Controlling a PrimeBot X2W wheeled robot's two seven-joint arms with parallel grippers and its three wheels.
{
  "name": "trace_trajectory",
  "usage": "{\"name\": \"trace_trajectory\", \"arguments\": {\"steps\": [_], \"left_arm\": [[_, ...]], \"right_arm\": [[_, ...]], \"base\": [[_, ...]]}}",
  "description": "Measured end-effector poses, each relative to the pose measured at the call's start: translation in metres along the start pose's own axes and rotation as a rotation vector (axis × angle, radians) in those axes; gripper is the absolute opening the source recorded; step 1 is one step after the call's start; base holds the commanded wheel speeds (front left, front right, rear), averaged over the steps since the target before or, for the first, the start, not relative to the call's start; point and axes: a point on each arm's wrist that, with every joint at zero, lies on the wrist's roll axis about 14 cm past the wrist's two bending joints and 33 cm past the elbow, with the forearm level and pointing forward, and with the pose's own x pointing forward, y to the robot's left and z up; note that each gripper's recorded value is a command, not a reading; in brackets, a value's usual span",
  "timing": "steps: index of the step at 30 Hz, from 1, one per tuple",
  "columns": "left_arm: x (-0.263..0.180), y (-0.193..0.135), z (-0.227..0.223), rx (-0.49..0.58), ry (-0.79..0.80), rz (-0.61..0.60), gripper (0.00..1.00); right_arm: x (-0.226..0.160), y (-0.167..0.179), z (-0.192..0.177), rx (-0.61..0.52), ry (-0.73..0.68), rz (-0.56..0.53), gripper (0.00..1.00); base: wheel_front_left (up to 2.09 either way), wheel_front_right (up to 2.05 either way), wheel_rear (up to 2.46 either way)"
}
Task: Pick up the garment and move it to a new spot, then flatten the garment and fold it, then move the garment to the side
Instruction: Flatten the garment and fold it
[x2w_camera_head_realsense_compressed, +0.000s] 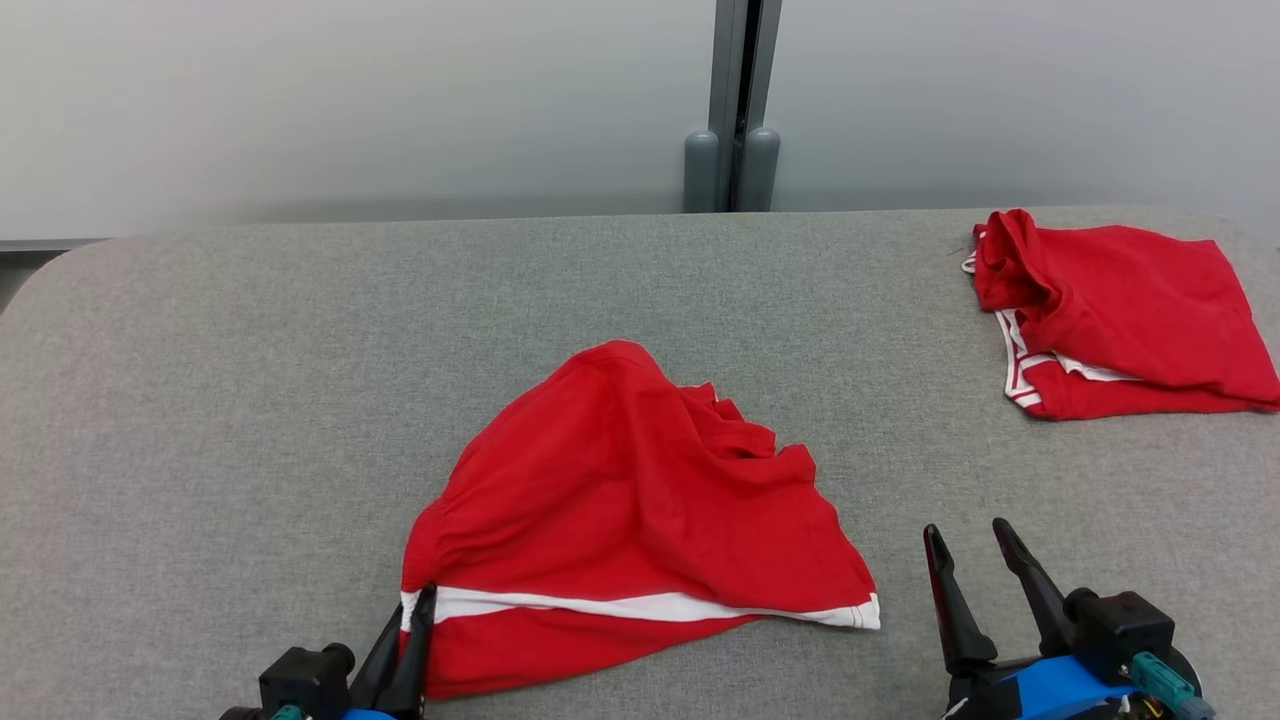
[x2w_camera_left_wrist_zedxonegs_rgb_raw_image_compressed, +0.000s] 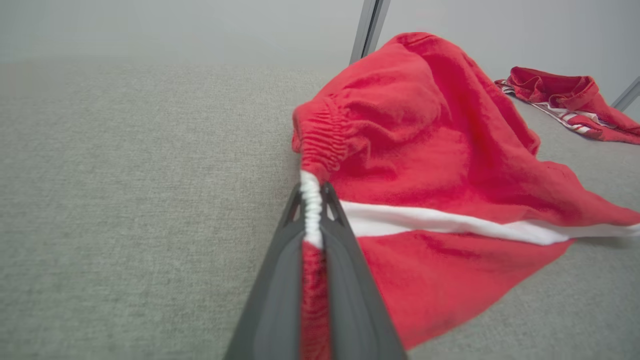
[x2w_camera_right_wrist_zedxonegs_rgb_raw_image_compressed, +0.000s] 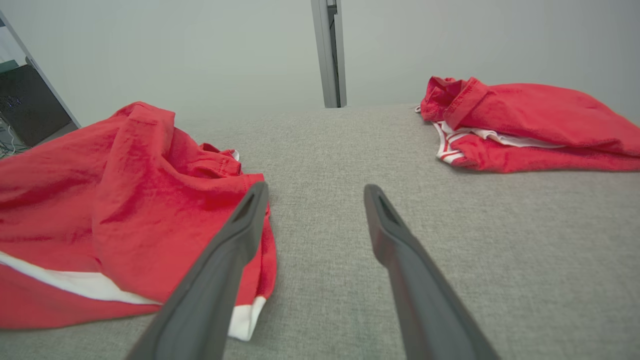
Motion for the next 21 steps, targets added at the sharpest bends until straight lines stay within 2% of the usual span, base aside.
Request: {"name": "trace_trajectory", "arguments": {"steps": [1, 2, 3, 9, 17, 21], "left_arm": [[-0.001, 0.0, -0.003, 0.003, 0.007, 0.002, 0.19], [-0.002, 0.0, -0.004, 0.002, 0.009, 0.004, 0.86], [-0.002, -0.001, -0.003, 0.0, 0.008, 0.005, 1.0], [0.002, 0.0, 0.024, 0.002, -0.084, 0.023, 1.0], [-0.004, 0.019, 0.078, 0.045, -0.26, 0.102, 1.0], [-0.012, 0.026, 0.087, 0.079, -0.291, 0.134, 1.0]], "right_arm": [[0.0, 0.0, 0.0, 0.0, 0.002, -0.001, 1.0], [0.0, -0.001, -0.001, 0.0, 0.002, -0.002, 1.0], [-0.001, -0.001, -0.001, 0.0, 0.003, -0.003, 1.0], [-0.001, -0.001, 0.001, -0.001, -0.003, -0.003, 1.0], [0.001, 0.0, 0.015, -0.012, -0.044, 0.003, 1.0], [0.0, 0.003, 0.025, -0.017, -0.077, 0.012, 1.0]], "base": [[0.0, 0.0, 0.0], [0.0, 0.0, 0.0], [0.0, 0.0, 0.0], [0.0, 0.0, 0.0], [0.0, 0.0, 0.0], [0.0, 0.0, 0.0]]}}
